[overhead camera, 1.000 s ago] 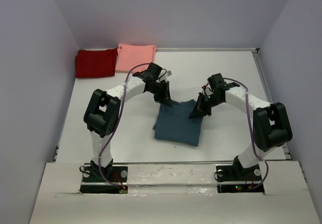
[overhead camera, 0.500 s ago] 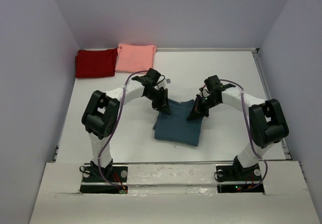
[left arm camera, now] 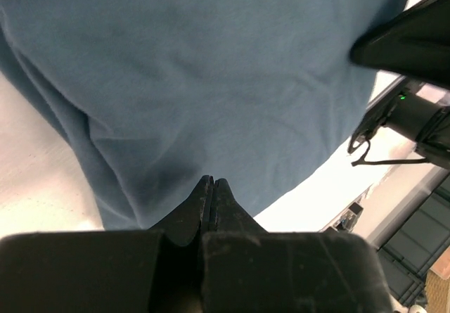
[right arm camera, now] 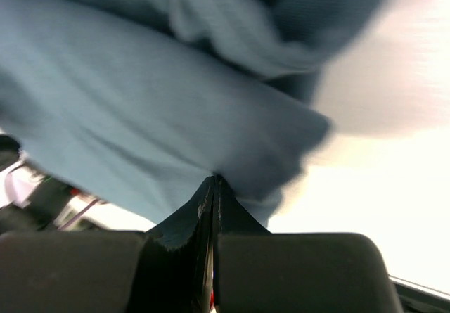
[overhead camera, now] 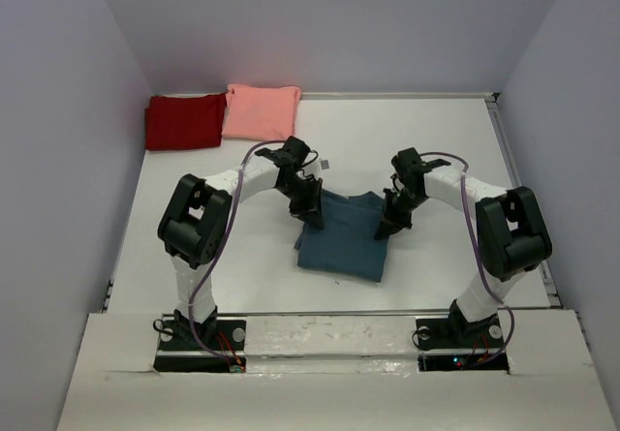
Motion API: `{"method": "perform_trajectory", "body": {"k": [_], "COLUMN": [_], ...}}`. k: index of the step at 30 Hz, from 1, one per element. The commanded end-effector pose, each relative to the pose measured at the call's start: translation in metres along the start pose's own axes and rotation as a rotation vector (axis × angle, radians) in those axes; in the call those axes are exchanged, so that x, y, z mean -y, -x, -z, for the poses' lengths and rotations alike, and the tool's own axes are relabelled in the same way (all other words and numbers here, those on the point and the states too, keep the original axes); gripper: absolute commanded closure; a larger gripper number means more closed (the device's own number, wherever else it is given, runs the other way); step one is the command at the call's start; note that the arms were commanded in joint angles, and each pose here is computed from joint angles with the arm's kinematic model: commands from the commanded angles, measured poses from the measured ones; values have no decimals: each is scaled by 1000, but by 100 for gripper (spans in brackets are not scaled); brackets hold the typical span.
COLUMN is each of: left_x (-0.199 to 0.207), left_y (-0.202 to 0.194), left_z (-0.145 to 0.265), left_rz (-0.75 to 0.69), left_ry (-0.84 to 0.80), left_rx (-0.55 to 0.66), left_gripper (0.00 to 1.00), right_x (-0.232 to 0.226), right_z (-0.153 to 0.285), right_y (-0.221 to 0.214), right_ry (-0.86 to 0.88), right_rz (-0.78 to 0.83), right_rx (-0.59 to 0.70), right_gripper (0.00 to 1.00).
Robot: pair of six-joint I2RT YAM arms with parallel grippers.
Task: Fold and stack the t-shirts
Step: Smooth out wrinkles on the folded tshirt
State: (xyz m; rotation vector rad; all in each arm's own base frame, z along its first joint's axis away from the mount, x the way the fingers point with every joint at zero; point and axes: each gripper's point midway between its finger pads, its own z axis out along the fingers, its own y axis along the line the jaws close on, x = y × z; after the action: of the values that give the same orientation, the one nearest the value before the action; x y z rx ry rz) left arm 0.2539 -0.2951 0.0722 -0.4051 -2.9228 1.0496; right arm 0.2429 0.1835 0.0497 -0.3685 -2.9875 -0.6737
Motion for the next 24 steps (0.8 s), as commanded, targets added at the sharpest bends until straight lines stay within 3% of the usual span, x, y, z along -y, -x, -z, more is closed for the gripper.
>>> {"method": "perform_trajectory", "body": {"k": [1, 9, 15, 21, 24], "left_x": [-5, -60, -67, -29, -11], "left_y": [-17, -36, -29, 3, 10], "left_z": [1, -25, -19, 9, 20], "left_rz": [-14, -7, -27, -62, -58], "left_ry": [20, 174, 229, 176, 138], "left_rx": [-34, -93, -66, 43, 68], "left_gripper": [100, 100, 100, 100, 100], "right_x": [27, 47, 61, -11, -42], "right_z": [11, 29, 47, 70, 61], "right_y": [7, 15, 17, 6, -25], "right_ry": [-187, -334, -440, -79, 139], "right_rz": [26, 11, 6, 49, 31], "right_rx": [50, 115, 154, 159, -21], "right_gripper": [100, 100, 100, 100, 100]}}
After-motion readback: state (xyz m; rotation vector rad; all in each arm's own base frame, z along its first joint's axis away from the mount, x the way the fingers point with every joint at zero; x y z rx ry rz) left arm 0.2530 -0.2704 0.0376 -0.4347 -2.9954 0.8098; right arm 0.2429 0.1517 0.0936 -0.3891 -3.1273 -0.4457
